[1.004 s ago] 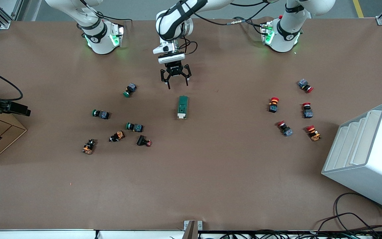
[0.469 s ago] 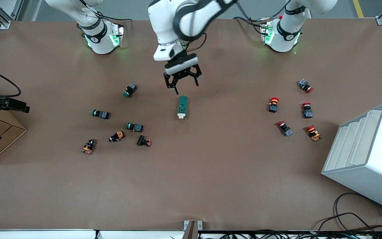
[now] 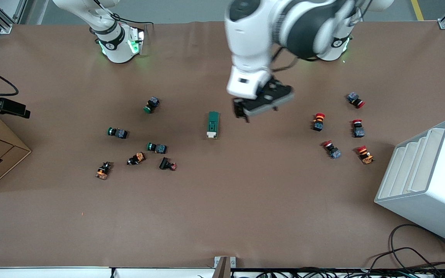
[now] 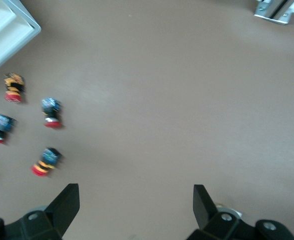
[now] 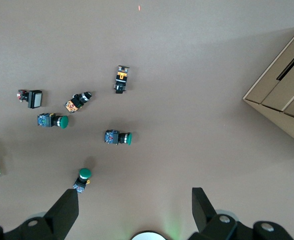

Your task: Close load switch with both arms

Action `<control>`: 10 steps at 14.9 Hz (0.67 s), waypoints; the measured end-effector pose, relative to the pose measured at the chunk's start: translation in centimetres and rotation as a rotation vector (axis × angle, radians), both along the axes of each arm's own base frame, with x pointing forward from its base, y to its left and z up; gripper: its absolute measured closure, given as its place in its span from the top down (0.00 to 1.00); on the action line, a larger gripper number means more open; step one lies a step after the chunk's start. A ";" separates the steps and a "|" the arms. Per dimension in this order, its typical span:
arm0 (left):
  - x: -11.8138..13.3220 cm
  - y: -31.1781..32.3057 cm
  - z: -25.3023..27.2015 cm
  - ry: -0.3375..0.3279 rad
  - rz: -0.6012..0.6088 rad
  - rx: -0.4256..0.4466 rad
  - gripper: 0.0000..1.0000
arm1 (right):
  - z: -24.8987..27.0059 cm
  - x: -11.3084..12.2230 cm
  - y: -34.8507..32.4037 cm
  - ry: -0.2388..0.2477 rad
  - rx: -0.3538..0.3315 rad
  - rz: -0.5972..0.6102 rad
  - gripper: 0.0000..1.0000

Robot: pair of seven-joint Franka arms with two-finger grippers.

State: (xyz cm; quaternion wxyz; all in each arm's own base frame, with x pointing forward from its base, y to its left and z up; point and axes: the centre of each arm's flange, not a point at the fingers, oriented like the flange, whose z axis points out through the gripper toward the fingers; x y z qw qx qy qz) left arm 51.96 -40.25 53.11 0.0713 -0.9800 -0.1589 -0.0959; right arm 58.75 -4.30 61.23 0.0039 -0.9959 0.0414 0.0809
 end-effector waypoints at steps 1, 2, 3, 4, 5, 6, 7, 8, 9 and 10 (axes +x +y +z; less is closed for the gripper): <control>1.7 2.6 1.3 0.020 -0.026 -0.015 1.00 | 0.0 -0.3 0.1 0.002 0.008 0.006 1.00; 3.2 5.4 2.6 0.035 -0.060 -0.037 1.00 | 0.1 -0.7 0.4 0.002 0.013 0.012 1.00; 4.2 8.0 4.1 0.042 -0.100 -0.059 1.00 | 0.2 -1.1 0.7 -0.001 0.015 0.019 1.00; 4.9 10.8 5.7 0.051 -0.149 -0.076 1.00 | 0.2 -1.7 1.0 -0.004 0.015 0.024 1.00; 5.2 13.8 7.4 0.063 -0.197 -0.087 1.00 | 0.3 -2.2 1.2 -0.009 0.013 0.029 1.00; 5.2 17.1 9.1 0.072 -0.239 -0.088 1.00 | 0.6 -2.8 1.4 -0.014 0.012 0.032 1.00; 5.0 20.5 10.5 0.077 -0.263 -0.076 1.00 | 0.9 -3.3 1.5 -0.020 0.013 0.034 1.00; 4.5 23.7 11.5 0.090 -0.279 -0.064 1.00 | 1.3 -3.8 1.6 -0.027 0.013 0.036 1.00; 3.9 26.4 12.2 0.114 -0.293 -0.056 1.00 | 1.7 -4.4 1.6 -0.032 0.014 0.037 1.00; 3.2 28.6 12.6 0.142 -0.305 -0.056 1.00 | 2.1 -5.0 1.7 -0.036 0.014 0.038 1.00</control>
